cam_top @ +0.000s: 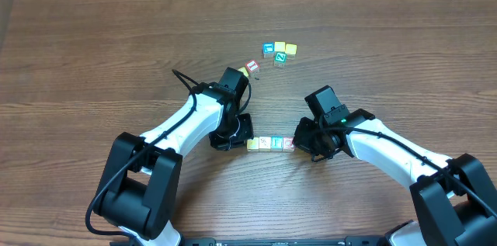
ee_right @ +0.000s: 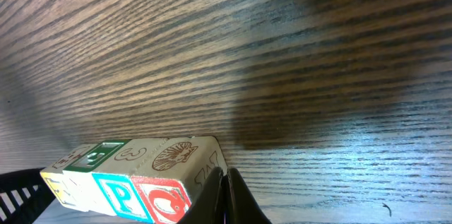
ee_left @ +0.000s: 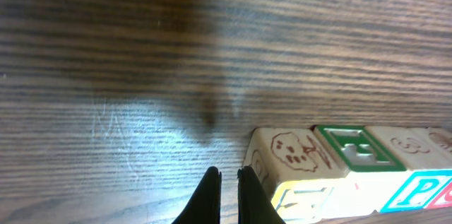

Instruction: Flip 4 blocks

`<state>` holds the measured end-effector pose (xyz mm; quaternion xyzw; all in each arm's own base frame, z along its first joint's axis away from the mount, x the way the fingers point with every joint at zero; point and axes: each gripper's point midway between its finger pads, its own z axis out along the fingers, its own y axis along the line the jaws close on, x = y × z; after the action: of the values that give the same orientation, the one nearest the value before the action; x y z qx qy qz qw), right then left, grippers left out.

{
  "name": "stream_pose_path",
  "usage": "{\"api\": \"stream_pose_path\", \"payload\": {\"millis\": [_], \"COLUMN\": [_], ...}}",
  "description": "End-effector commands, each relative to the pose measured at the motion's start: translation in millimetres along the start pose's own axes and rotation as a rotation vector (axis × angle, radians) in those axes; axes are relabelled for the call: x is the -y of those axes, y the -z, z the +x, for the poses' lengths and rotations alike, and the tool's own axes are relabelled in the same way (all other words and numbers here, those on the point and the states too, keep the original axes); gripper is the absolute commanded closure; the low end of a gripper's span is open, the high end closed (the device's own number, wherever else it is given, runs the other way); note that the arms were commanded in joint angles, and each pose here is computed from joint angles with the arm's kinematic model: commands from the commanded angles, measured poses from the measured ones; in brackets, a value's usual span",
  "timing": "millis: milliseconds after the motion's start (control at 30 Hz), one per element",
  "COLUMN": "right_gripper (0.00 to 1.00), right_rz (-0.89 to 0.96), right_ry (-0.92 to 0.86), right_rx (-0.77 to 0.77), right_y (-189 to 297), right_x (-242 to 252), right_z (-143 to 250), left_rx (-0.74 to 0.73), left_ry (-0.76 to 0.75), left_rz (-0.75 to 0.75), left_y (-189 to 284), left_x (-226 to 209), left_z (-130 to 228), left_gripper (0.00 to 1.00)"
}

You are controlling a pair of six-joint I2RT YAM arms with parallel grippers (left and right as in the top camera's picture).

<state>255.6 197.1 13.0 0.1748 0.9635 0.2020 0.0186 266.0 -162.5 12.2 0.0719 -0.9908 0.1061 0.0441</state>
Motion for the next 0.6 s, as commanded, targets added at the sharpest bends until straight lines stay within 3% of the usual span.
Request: {"api": "stream_pose_path", "payload": {"millis": [0,567], "right_gripper": [0.96,0.96], "right_rz": [-0.013,-0.042], "right_ry": [-0.001,-0.049], "right_rx": [-0.018,-0.061], "right_y": [-0.8,-0.5], "right_x": [-2.0,-7.5], "right_z": [4.7,12.0], "left_rx": [-0.010,0.009], "left_ry": [0.013,0.008], "left_rz": [0.011,0.023], "left_y": [-4.8,-4.7], "left_x": [-1.1,1.8], "left_z": [0.2,-4.6], "left_gripper": [0.96,0.96]}}
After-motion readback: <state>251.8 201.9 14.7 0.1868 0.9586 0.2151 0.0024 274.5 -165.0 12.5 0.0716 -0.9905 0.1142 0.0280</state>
